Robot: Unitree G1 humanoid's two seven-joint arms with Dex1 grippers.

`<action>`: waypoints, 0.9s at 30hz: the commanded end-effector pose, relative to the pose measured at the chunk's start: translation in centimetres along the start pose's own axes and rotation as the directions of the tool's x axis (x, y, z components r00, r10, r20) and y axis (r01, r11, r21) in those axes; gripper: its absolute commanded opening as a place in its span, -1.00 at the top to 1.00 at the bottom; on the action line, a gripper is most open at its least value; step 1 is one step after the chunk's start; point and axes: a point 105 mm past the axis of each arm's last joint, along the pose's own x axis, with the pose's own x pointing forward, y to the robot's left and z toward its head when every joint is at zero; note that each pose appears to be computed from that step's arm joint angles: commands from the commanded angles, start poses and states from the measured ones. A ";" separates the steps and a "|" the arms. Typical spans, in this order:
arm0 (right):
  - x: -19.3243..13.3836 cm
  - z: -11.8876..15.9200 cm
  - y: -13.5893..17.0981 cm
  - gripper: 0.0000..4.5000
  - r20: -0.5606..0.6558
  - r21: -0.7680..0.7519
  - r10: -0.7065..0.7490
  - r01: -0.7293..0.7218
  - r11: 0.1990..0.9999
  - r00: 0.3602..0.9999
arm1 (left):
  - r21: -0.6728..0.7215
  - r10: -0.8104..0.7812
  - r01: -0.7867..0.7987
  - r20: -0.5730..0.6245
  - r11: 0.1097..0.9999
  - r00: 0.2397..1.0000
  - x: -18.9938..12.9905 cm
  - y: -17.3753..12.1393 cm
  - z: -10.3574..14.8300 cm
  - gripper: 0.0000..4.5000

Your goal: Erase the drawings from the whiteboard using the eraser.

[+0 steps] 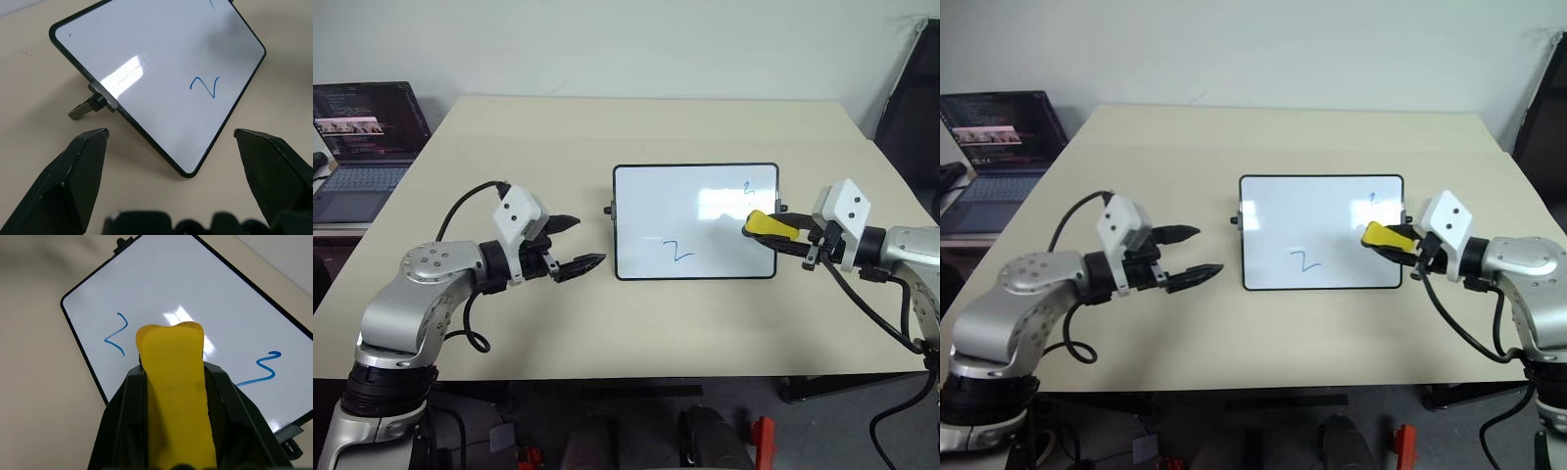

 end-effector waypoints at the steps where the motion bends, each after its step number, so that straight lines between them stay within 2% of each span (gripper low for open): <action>1: 1.1 2.5 0.5 0.50 0.110 -0.033 -0.016 0.020 0.999 0.994 | 0.046 -0.012 0.011 0.029 0.999 0.999 -0.1 -0.1 1.2 -1.00; 5: 5.1 4.2 0.5 0.50 0.274 -0.005 -0.169 0.178 0.984 0.947 | 0.027 0.000 0.000 0.006 1.000 1.000 0.4 -0.2 0.1 -1.00; 8: 7.2 2.4 0.7 0.50 0.281 0.031 -0.233 0.234 0.972 0.931 | 0.008 -0.016 0.016 -0.001 1.000 1.000 0.7 -0.5 -0.5 -1.00; 13: 9.2 0.7 1.4 0.50 0.284 0.014 -0.227 0.232 0.973 0.932 | 0.003 -0.032 0.032 0.008 0.999 0.999 0.9 -0.8 -0.4 -1.00; 16: 10.3 -0.7 2.1 0.50 0.258 -0.022 -0.203 0.215 0.976 0.945 | -0.005 -0.038 0.038 0.006 0.999 0.999 0.9 -0.9 -0.6 -1.00; 20: 11.7 -3.5 2.8 0.50 0.149 -0.047 -0.170 0.178 0.983 0.974 | -0.011 -0.022 0.021 -0.012 1.000 1.000 0.8 -0.7 -1.1 -1.00; 22: 12.1 -4.1 3.1 0.50 0.120 -0.060 -0.151 0.159 0.985 0.981 | -0.012 -0.022 0.022 -0.011 1.000 1.000 0.7 -0.7 -1.1 -1.00; 27: 13.3 -4.7 6.2 0.50 0.079 -0.102 -0.012 0.020 0.995 0.997 | -0.013 -0.020 0.019 -0.015 1.000 1.000 0.6 -0.8 -1.2 -1.00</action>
